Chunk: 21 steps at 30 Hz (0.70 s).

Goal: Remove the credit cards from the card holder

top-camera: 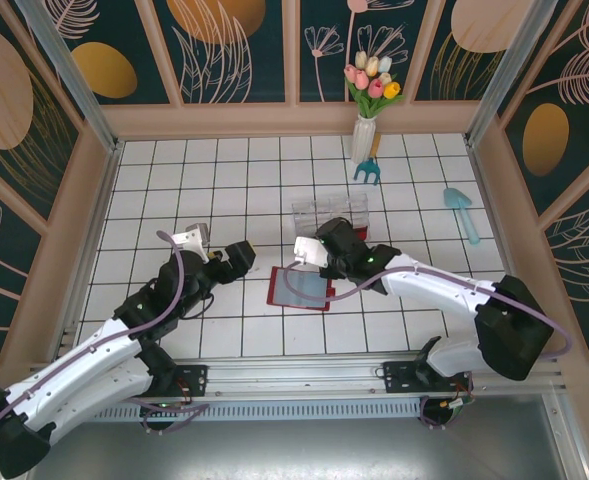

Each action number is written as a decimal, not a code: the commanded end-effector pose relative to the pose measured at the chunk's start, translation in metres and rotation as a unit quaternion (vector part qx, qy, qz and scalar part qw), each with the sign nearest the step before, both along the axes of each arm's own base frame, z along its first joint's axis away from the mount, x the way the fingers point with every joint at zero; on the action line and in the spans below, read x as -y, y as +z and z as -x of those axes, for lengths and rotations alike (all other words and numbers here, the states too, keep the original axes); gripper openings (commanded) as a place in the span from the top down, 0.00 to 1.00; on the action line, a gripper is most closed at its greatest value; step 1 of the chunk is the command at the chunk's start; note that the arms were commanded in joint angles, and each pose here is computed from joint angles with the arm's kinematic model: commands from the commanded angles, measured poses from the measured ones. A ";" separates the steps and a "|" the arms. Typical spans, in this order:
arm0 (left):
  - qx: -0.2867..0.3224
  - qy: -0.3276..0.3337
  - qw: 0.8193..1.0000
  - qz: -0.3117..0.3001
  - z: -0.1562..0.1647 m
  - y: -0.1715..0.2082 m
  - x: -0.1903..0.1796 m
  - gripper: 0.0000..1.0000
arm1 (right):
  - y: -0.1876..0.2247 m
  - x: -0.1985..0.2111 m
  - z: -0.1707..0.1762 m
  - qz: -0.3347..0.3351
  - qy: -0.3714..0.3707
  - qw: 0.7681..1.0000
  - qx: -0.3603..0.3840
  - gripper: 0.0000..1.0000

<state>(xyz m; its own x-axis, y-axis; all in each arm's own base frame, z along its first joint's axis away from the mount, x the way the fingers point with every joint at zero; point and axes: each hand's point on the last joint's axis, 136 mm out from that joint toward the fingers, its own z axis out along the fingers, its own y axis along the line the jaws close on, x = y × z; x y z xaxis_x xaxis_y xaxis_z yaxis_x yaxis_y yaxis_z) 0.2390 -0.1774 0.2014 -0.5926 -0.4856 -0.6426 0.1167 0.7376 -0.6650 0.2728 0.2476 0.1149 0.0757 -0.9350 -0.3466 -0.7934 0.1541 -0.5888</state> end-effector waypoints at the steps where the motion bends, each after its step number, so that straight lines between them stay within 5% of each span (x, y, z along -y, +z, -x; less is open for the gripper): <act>1: 0.005 0.005 1.000 -0.012 0.000 -0.003 -0.006 0.01 | 0.001 -0.009 -0.003 0.038 0.054 0.998 0.017 1.00; 21: -0.005 0.008 1.000 -0.014 0.002 -0.010 -0.008 0.01 | -0.003 -0.040 -0.025 0.057 0.116 0.991 0.033 1.00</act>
<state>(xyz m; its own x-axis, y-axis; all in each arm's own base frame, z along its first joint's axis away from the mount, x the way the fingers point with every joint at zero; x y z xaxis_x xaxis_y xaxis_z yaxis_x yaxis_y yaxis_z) 0.2367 -0.1748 0.1959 -0.5979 -0.4805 -0.6416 0.1089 0.7443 -0.6589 0.2909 0.2776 0.1049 0.2785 -0.9371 -0.2102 -0.7727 -0.0887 -0.6285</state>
